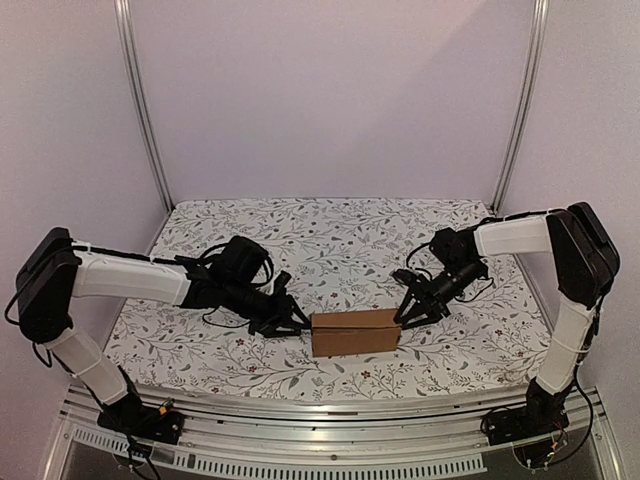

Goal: Fold the paper box

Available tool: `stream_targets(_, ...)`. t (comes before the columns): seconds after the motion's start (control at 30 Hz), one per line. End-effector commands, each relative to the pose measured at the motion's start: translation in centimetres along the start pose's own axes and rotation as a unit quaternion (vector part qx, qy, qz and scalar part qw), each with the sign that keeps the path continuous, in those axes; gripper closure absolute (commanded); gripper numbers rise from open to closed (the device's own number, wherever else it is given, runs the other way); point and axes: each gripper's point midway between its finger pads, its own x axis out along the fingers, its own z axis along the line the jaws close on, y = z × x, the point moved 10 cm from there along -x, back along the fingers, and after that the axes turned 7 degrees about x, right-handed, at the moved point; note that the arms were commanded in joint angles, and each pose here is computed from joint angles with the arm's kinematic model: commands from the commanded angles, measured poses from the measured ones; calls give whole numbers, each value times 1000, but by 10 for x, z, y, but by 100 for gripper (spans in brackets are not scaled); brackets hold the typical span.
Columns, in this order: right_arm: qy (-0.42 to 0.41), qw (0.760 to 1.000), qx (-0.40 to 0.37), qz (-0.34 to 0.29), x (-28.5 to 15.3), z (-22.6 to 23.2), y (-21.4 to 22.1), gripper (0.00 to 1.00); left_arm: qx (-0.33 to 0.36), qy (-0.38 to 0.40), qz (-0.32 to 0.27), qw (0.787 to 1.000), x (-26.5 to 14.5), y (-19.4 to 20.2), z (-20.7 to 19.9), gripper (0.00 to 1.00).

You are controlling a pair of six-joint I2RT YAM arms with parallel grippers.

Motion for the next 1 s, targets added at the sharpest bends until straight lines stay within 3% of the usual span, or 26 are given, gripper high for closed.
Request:
stream_targets(0.0, 89, 996, 1, -10, 9, -24, -8, 68, -21, 60, 10, 998, 19, -1, -1, 68)
stream_targets(0.17, 92, 996, -3, -11, 8, -23, -7, 68, -41, 71, 11, 997, 20, 2, 4, 69)
stream_targets(0.47, 94, 995, -5, -13, 7, -22, -6, 68, -4, 22, -66, 998, -22, -4, -14, 65)
stream_targets(0.67, 95, 995, -6, -13, 7, -22, -7, 68, -10, 61, -37, 997, -1, -4, -16, 65)
stream_targets(0.97, 99, 995, -5, -11, 8, -24, -7, 67, -26, 30, 20, 999, 26, 14, 5, 67)
